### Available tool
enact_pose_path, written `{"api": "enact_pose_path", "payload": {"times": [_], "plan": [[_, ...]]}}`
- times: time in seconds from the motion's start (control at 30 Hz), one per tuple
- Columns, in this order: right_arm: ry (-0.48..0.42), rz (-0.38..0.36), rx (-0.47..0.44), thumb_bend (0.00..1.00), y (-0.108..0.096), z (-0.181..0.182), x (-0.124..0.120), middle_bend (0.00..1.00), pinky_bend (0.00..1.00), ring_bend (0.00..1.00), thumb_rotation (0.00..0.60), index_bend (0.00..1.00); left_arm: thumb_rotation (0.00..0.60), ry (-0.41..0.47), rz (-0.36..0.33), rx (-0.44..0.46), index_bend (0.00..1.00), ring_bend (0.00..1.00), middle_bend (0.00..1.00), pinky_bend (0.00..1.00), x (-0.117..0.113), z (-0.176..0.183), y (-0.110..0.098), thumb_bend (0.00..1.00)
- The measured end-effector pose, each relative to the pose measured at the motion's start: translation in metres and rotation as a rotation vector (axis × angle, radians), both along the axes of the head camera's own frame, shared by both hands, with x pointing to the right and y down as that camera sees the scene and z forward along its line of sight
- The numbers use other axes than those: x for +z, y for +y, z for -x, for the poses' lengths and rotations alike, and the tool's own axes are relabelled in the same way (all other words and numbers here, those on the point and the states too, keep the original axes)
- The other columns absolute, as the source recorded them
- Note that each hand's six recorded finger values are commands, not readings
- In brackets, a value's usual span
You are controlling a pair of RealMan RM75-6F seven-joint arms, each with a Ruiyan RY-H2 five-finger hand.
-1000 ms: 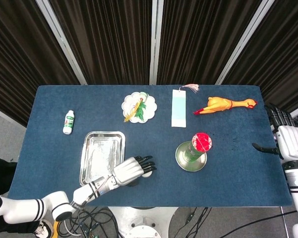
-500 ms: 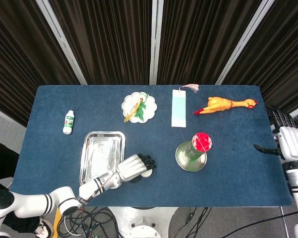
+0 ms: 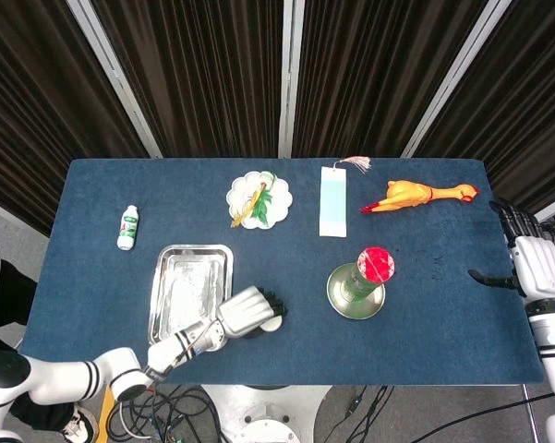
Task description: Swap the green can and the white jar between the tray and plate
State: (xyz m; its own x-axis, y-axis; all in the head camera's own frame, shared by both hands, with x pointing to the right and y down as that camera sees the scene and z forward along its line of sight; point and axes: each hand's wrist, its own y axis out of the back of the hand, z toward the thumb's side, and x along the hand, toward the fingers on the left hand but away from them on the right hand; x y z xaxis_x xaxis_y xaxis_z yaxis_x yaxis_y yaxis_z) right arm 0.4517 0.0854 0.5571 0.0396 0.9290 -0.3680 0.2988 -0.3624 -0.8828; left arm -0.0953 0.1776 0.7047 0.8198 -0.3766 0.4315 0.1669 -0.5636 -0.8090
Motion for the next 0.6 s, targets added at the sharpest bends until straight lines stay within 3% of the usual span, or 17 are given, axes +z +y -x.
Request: {"api": "enact_pose_path", "payload": {"times": [0.33, 0.6], "plan": [[-0.001, -0.004, -0.002, 0.04, -0.002, 0.0, -0.002, 0.0, 0.02, 0.0, 0.6, 0.0, 0.6, 0.044, -0.017, -0.057, 0.41, 0.38, 0.41, 0.58, -0.019, 0.01, -0.014, 0.32], [-0.001, -0.018, -0.012, 0.04, -0.002, 0.004, -0.004, 0.0, 0.02, 0.0, 0.6, 0.0, 0.6, -0.049, -0.063, -0.194, 0.41, 0.38, 0.41, 0.58, -0.028, 0.076, -0.049, 0.32]]}}
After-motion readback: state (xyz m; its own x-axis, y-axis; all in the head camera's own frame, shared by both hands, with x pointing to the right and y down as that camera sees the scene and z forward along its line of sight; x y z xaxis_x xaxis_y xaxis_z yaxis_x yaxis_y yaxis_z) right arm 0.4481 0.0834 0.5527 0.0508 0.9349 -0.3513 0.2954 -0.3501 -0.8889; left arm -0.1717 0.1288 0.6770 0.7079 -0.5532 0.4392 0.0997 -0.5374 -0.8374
